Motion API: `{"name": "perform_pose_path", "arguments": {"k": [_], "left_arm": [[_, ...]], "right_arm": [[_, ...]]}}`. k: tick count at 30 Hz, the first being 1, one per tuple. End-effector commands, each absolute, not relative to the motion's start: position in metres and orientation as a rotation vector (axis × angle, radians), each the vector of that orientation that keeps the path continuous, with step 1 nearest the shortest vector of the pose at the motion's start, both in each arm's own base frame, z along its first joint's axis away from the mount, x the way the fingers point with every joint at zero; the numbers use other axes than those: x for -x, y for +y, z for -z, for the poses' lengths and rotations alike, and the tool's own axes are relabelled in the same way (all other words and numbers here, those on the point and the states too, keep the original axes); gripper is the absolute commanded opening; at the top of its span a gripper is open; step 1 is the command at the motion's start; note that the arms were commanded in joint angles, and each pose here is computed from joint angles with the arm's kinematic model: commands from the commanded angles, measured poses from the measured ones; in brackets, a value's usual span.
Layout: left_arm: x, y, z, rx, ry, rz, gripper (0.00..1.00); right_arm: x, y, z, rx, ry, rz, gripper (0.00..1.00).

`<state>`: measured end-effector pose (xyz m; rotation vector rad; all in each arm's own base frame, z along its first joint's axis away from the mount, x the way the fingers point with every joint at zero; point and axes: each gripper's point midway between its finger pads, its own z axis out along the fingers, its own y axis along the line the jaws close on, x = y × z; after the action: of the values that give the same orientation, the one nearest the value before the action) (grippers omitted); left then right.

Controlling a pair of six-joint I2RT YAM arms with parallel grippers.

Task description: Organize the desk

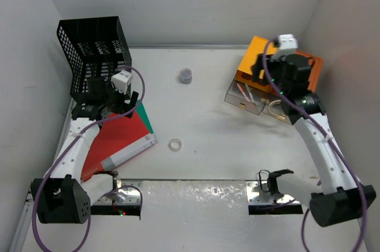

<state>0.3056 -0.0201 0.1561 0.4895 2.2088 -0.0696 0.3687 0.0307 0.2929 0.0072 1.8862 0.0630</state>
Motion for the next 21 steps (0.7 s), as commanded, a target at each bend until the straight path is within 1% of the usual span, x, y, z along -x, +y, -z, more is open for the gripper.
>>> {"name": "perform_pose_path", "arguments": {"k": [1, 2, 3, 5, 6, 8, 9, 10, 12, 13, 15, 17, 21], "left_arm": [[-0.313, -0.017, -0.169, -0.480, 2.165, 0.055, 1.00], [-0.312, -0.016, -0.170, -0.476, 2.164, 0.050, 1.00], [-0.312, -0.014, -0.168, -0.467, 2.172, 0.039, 1.00], [-0.312, -0.012, -0.169, -0.455, 2.171, 0.027, 1.00], [-0.311, -0.009, -0.166, -0.443, 2.180, 0.014, 1.00], [-0.312, -0.009, -0.166, -0.438, 2.180, 0.010, 1.00], [-0.312, -0.008, -0.165, -0.435, 2.183, 0.006, 1.00], [-0.312, -0.008, -0.164, -0.436, 2.184, 0.004, 1.00], [-0.312, -0.008, -0.162, -0.439, 2.194, 0.007, 1.00], [-0.312, -0.007, -0.160, -0.439, 2.199, 0.004, 1.00], [-0.312, -0.007, -0.158, -0.438, 2.206, 0.000, 1.00], [-0.312, -0.005, -0.158, -0.435, 2.207, -0.006, 1.00], [-0.310, -0.005, -0.157, -0.436, 2.213, -0.003, 1.00]], "right_arm": [[-0.347, 0.156, -0.308, 0.489, 1.746, -0.315, 0.65], [-0.331, 0.192, -0.299, 0.625, 1.728, -0.436, 0.63], [-0.310, 0.241, -0.272, 0.800, 1.727, -0.523, 0.57], [-0.286, 0.281, -0.237, 0.993, 1.732, -0.541, 0.53], [-0.259, 0.315, -0.200, 1.190, 1.736, -0.554, 0.52], [-0.237, 0.343, -0.172, 1.355, 1.725, -0.557, 0.53], [-0.213, 0.363, -0.159, 1.453, 1.701, -0.597, 0.54], [-0.206, 0.374, -0.131, 1.525, 1.735, -0.602, 0.57], [-0.186, 0.395, -0.113, 1.638, 1.697, -0.635, 0.60], [-0.184, 0.400, -0.091, 1.679, 1.734, -0.622, 0.61], [-0.189, 0.410, -0.082, 1.671, 1.762, -0.606, 0.60], [-0.198, 0.415, -0.064, 1.644, 1.815, -0.552, 0.55], [-0.205, 0.415, -0.044, 1.636, 1.867, -0.481, 0.54]]}}
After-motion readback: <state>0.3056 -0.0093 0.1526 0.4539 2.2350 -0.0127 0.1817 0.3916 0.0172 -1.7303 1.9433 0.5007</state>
